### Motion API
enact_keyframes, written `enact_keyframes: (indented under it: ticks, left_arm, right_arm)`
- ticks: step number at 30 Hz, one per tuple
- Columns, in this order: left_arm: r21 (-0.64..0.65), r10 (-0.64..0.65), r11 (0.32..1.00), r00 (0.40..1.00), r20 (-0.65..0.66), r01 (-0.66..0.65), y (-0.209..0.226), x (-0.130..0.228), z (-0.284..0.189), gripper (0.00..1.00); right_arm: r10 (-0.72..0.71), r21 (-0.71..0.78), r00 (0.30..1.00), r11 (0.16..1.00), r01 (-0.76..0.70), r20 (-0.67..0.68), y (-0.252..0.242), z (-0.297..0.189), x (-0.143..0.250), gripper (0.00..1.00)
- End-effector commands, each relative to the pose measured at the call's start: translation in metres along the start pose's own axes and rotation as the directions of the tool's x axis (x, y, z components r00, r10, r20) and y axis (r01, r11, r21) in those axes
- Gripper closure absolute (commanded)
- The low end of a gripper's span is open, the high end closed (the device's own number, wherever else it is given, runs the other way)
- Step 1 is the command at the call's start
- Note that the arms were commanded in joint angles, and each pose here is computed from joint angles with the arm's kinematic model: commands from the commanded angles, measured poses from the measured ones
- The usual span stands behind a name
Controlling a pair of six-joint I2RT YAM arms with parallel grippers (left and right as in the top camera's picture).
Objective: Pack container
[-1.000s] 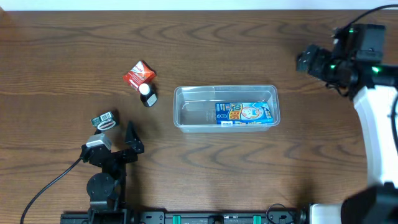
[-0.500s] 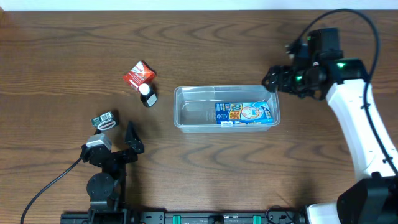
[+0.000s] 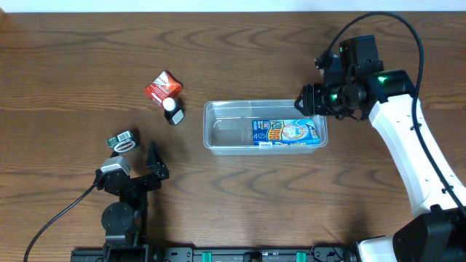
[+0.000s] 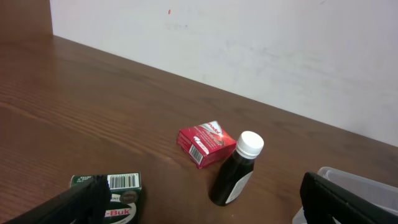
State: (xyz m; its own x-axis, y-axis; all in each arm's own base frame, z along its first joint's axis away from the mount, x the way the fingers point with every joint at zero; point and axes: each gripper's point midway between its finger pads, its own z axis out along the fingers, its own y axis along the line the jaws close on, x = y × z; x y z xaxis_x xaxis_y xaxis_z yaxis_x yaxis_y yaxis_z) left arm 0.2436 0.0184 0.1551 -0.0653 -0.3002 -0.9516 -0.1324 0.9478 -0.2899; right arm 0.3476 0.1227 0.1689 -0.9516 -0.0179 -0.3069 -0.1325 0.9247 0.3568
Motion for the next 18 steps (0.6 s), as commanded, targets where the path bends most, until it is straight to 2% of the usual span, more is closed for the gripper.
enact_keyframes:
  ticks: [1, 5, 11, 18]
  left_arm:
    - [-0.027, -0.001, 1.0, 0.999, -0.046, -0.001, 0.007, 0.017, 0.001, 0.02]
    - [-0.027, 0.0, 1.0, 0.999, -0.046, -0.001, 0.007, 0.017, 0.001, 0.02]
    - [-0.027, 0.0, 1.0, 0.999, -0.046, -0.001, 0.007, 0.017, 0.001, 0.02]
    - [-0.027, 0.0, 1.0, 0.999, -0.046, -0.001, 0.007, 0.017, 0.001, 0.02]
  right_arm:
    - [-0.089, -0.02, 0.996, 0.996, 0.089, -0.023, 0.012, -0.007, 0.01, 0.41]
    - [-0.123, -0.001, 0.99, 0.992, 0.124, -0.067, 0.02, -0.002, 0.022, 0.55]
    - [-0.118, 0.051, 0.986, 0.991, 0.125, -0.122, 0.023, 0.015, 0.031, 0.85]
    - [-0.101, 0.069, 0.972, 0.991, 0.118, -0.21, 0.021, 0.042, 0.043, 0.99]
